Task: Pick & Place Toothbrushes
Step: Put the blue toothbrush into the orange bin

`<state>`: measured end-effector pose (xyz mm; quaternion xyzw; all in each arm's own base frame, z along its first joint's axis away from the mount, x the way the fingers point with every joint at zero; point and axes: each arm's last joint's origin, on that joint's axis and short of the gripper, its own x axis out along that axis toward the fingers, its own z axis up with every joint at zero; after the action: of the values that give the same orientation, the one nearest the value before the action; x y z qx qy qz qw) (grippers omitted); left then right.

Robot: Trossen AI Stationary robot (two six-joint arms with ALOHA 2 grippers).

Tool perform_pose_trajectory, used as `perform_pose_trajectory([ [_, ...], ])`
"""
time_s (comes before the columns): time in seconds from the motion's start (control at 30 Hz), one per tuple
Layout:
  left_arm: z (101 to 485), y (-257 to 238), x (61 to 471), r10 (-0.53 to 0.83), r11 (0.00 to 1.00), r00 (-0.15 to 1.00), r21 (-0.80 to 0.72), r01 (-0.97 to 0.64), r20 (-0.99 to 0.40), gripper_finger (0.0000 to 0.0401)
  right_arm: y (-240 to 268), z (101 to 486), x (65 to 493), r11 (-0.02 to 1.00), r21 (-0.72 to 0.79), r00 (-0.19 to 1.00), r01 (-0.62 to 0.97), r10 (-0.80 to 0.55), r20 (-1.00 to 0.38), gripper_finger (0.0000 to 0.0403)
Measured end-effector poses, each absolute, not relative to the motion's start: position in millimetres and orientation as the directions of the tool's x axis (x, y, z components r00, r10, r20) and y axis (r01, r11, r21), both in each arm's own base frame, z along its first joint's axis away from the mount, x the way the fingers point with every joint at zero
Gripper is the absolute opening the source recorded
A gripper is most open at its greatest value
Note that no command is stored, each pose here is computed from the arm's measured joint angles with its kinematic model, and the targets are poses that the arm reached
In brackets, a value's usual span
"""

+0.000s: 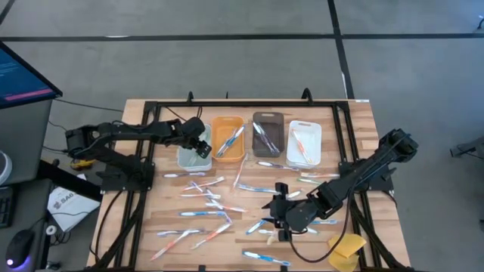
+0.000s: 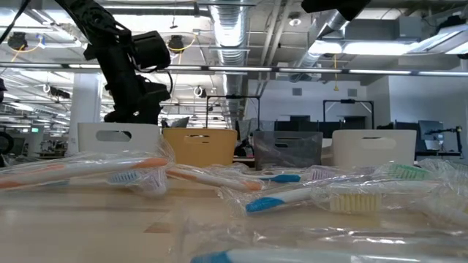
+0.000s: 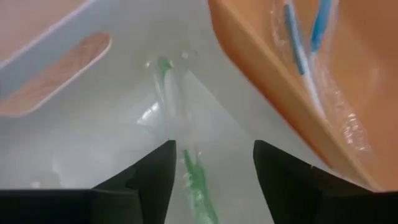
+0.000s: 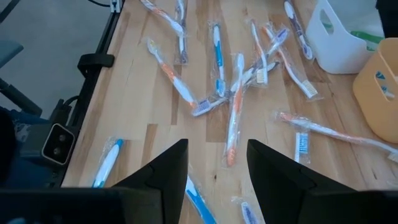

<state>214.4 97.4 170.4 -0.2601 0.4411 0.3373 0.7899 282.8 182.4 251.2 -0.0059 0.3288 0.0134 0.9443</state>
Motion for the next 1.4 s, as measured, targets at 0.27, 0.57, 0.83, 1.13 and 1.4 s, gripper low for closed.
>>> perform_pose_trajectory([
  [0.27,189.1,94.4,208.3,0.332,0.648,0.452,-0.148,-0.747,-0.828,0.0219,182.3,251.0,282.6,1.0,-0.004,0.782,-0.029,0.021,-0.623,0.0159],
  [0.57,224.8,81.9,194.6,0.368,0.683,0.595,-0.226,-0.695,-0.715,0.0215,179.9,246.7,278.9,0.999,-0.038,0.746,-0.033,-0.001,-0.666,0.0159],
  [0.83,244.4,55.3,203.7,0.317,0.799,0.749,-0.262,-0.542,-0.583,0.0206,166.0,241.5,280.4,0.997,-0.083,0.696,-0.001,-0.059,-0.716,0.0159],
  [1.13,247.3,3.1,231.7,0.122,0.946,0.877,-0.212,-0.244,-0.465,0.0188,139.0,236.6,287.0,0.989,-0.132,0.629,0.073,-0.148,-0.763,0.0159],
  [1.4,241.4,-30.3,241.5,0.009,0.976,0.895,-0.192,-0.106,-0.447,0.0179,132.2,231.8,292.5,0.988,-0.127,0.607,0.087,-0.154,-0.78,0.0189],
])
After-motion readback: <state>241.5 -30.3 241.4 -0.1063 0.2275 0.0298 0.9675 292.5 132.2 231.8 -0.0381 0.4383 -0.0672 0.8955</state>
